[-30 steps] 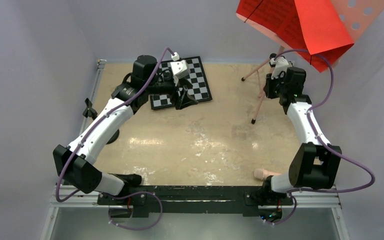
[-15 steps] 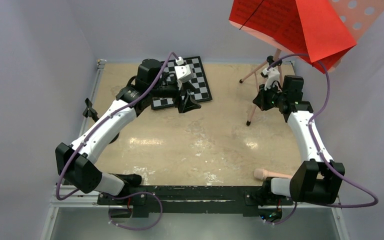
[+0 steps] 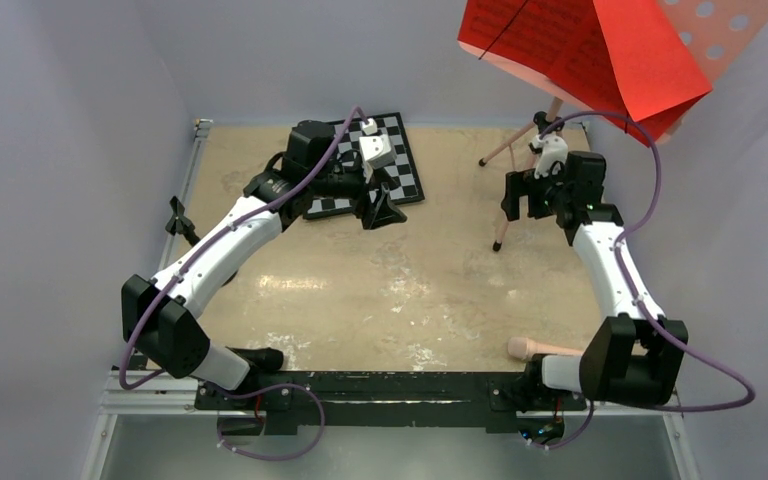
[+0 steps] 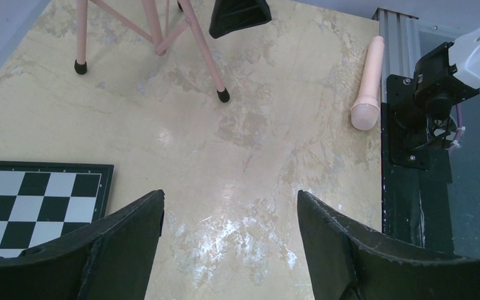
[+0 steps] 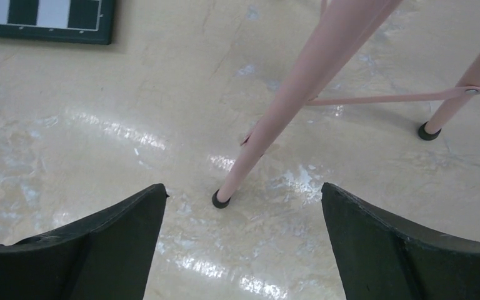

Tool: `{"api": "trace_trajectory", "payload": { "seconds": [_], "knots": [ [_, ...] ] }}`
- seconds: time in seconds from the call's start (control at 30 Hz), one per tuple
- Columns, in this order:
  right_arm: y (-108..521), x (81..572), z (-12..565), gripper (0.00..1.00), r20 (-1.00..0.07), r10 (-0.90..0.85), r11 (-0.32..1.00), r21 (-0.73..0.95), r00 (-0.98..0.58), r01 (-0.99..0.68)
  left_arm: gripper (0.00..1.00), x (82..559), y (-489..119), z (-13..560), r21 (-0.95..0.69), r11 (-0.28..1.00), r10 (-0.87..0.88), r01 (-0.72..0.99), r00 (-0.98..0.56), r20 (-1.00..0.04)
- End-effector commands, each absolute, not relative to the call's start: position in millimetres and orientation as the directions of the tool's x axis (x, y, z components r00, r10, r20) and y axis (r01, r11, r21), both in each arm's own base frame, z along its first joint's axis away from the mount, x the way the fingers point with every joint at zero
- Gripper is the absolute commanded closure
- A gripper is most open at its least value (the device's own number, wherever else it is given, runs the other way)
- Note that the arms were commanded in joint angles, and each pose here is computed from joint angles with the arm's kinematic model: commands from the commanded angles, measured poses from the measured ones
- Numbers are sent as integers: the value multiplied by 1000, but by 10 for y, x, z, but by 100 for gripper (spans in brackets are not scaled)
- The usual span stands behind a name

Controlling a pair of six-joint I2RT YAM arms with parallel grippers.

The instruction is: Pack up the instrument practice props

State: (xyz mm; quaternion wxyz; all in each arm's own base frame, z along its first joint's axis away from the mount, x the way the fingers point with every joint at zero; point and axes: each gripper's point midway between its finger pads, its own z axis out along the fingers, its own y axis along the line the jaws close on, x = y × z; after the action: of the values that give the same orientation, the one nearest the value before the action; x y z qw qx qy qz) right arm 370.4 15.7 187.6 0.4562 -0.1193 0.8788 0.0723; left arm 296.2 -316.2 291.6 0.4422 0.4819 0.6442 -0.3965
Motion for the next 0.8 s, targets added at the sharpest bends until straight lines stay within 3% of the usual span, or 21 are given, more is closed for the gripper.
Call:
{"api": "trace_trajectory", "payload": {
  "seconds": [0.0, 0.1, 0.2, 0.43, 0.57, 0.67, 0.77],
  "knots": [
    [-14, 4067, 1985, 1, -835, -57, 990, 22, -547, -138, 18, 2877, -3157, 3084, -48, 189, 259, 981, -97, -961],
    [67, 4206, 2093, 9, -856, -37, 984, 59, -516, -167, 18, 2858, -3131, 3054, -48, 192, 273, 980, -100, -957],
    [25, 4342, 2162, 26, -864, 21, 990, 88, -503, -111, 18, 2853, -3112, 3028, -45, 198, 284, 979, -101, -954],
    [-42, 4428, 2081, 40, -852, 30, 994, 80, -523, -73, 18, 2855, -3098, 3012, -45, 205, 288, 978, -104, -952],
    [3, 4316, 1987, 76, -836, 18, 991, 86, -548, -99, 18, 2865, -3100, 3006, -42, 206, 287, 978, -102, -953],
    [42, 4215, 1937, 97, -829, 4, 988, 88, -559, -124, 18, 2866, -3112, 2990, -50, 202, 283, 978, -108, -953],
    [95, 4115, 1928, 100, -829, -34, 982, 77, -558, -174, 18, 2847, -3131, 2975, -61, 189, 280, 980, -113, -953]
  ]
}}
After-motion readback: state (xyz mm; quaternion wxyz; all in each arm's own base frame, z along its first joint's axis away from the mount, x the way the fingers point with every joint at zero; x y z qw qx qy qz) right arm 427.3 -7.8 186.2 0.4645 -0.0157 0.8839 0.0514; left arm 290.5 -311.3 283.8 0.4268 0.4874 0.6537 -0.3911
